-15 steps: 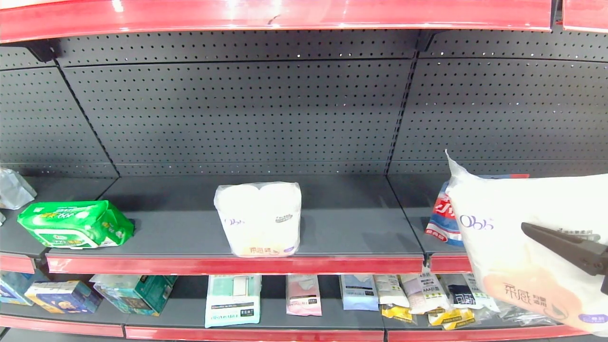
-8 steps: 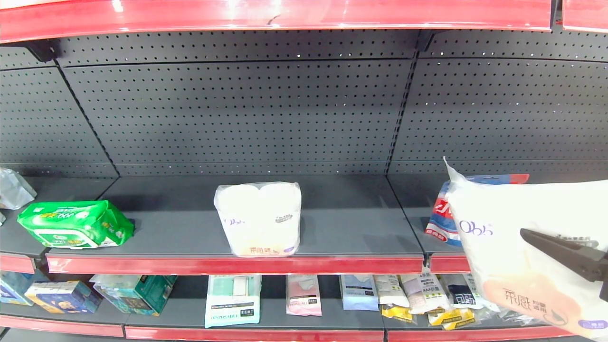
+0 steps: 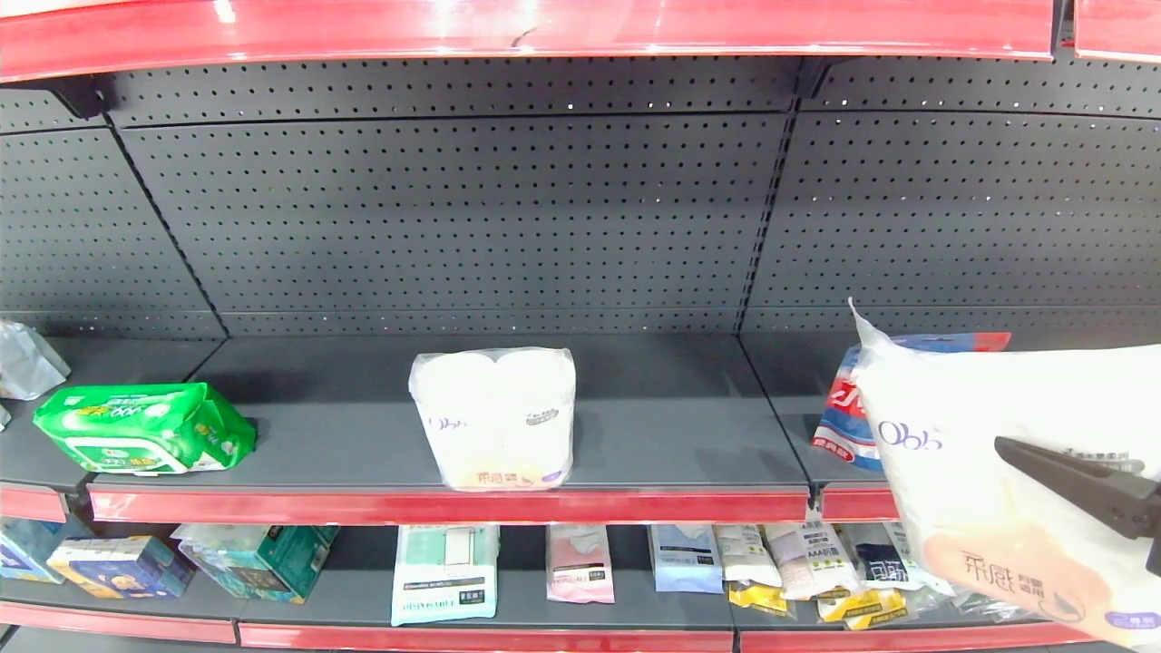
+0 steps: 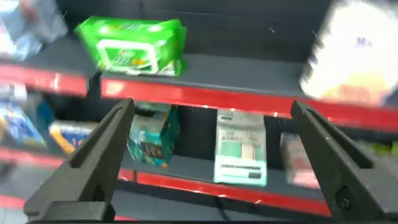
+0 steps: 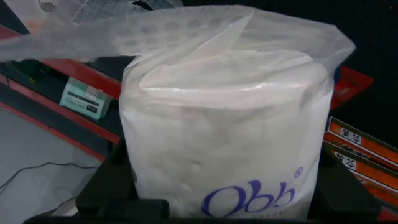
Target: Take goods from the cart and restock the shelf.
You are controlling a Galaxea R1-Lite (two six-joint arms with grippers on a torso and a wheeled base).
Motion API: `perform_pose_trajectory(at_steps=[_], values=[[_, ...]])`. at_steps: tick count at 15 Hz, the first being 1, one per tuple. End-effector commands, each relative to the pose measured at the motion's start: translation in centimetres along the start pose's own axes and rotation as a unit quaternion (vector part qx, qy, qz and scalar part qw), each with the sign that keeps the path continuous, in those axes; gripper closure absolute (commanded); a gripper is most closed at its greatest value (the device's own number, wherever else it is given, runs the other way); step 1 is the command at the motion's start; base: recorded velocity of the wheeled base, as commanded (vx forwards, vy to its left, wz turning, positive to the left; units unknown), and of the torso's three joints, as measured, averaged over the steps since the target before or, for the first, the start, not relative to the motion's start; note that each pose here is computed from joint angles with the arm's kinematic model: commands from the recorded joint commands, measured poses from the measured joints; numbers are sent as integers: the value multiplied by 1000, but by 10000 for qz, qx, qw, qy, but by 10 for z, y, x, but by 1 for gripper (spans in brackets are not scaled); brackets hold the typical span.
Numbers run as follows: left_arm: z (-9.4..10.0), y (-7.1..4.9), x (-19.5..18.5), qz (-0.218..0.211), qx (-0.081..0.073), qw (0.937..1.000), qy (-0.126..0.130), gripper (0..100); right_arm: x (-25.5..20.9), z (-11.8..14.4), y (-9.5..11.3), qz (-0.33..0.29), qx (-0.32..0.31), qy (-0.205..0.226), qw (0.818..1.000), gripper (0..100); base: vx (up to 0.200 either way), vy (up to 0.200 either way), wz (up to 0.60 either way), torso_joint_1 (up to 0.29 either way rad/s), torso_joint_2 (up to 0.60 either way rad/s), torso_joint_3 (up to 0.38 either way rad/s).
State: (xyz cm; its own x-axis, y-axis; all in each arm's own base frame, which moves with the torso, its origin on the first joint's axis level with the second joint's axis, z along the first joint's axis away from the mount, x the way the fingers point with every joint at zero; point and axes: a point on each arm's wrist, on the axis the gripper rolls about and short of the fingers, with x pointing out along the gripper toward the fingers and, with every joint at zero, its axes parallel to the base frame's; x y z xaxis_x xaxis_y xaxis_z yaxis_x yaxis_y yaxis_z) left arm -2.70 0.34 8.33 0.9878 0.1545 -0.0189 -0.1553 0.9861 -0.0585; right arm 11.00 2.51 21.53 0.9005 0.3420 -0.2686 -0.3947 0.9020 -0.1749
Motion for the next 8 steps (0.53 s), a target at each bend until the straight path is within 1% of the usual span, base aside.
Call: perform_pose_trajectory(at_steps=[1, 2, 3, 4, 5, 6, 7, 8], values=[[-2, -3, 1, -686, 184, 9975, -66, 0, -1, 1, -1, -32, 6, -23, 10000, 100, 0, 0, 0, 0, 0, 0], [-2, -5, 3, -1029, 278, 9943, -54, 0, -1, 0, -1, -46, 2, -20, 10000, 100, 0, 0, 0, 0, 0, 0], [-3, -5, 4, -1057, 351, 9938, 9, 0, -1, 0, -1, -44, -4, -13, 10000, 100, 0, 0, 0, 0, 0, 0], [-3, -5, 3, -996, 313, 9945, 19, 0, -1, 0, -1, -43, -3, -6, 10000, 100, 0, 0, 0, 0, 0, 0], [-4, -4, 3, -838, 80, 9965, -13, 0, -1, 0, -1, -43, -3, -6, 10000, 100, 0, 0, 0, 0, 0, 0], [-4, -4, 2, -811, 53, 9967, -74, 0, -1, 0, -1, -43, -11, -6, 10000, 100, 0, 0, 0, 0, 0, 0], [-3, -4, 2, -751, 74, 9971, -102, 0, -1, 0, -1, -44, -4, -13, 10000, 100, 0, 0, 0, 0, 0, 0], [-3, -3, 2, -675, 4, 9977, -101, 0, -1, 0, -1, -43, 5, -6, 10000, 100, 0, 0, 0, 0, 0, 0]])
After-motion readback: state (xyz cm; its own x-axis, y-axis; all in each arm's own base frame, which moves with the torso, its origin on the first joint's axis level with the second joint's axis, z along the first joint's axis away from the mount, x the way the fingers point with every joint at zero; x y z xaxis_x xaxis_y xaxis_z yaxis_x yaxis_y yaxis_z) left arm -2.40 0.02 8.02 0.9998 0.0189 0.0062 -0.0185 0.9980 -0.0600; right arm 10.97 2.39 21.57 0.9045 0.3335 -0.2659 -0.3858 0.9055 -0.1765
